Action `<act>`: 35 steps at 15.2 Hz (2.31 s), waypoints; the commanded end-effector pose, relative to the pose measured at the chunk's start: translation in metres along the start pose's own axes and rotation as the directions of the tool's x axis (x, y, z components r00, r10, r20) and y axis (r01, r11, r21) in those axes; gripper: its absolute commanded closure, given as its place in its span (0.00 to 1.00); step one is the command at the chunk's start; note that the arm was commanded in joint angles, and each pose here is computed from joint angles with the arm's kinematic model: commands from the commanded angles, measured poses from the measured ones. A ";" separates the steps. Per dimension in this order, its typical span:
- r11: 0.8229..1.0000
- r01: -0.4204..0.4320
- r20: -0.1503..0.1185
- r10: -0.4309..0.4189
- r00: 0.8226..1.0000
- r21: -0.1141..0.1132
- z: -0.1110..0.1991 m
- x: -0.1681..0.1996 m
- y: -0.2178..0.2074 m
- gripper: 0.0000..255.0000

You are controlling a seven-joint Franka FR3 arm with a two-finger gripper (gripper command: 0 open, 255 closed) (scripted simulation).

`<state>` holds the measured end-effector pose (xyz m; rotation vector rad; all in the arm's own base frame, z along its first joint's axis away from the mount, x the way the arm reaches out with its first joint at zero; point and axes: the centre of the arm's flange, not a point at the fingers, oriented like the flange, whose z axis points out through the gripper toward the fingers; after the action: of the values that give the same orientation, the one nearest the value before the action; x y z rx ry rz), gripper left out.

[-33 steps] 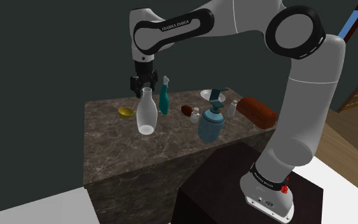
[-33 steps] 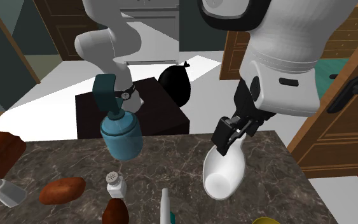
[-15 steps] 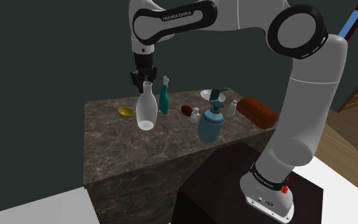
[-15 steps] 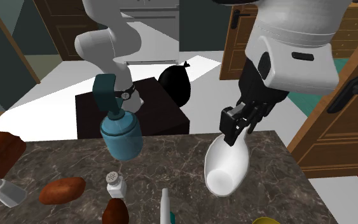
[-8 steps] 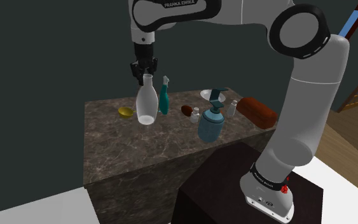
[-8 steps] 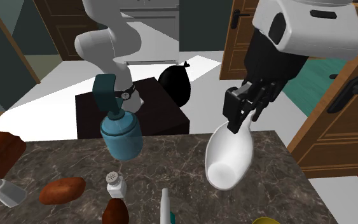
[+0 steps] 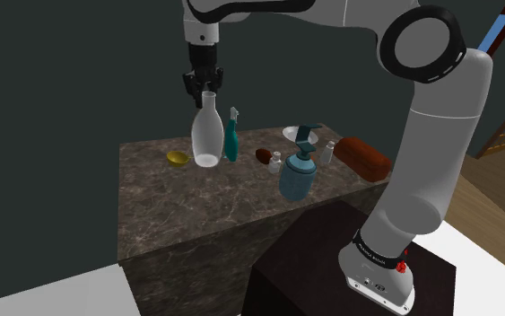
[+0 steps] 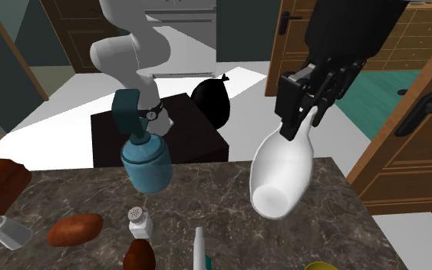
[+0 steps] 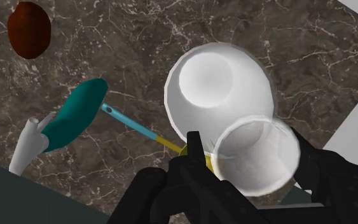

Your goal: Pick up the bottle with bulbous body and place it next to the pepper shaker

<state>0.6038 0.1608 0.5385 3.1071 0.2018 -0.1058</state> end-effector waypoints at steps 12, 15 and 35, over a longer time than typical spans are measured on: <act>1.000 0.000 0.000 0.000 1.000 0.000 -0.068 -0.004 0.003 1.00; 1.000 0.000 0.000 0.000 1.000 0.000 -0.074 -0.032 0.030 1.00; 1.000 0.000 0.000 0.000 1.000 0.000 -0.116 -0.220 0.211 1.00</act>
<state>0.4315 -0.0624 0.6697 3.1064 0.1997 -0.1050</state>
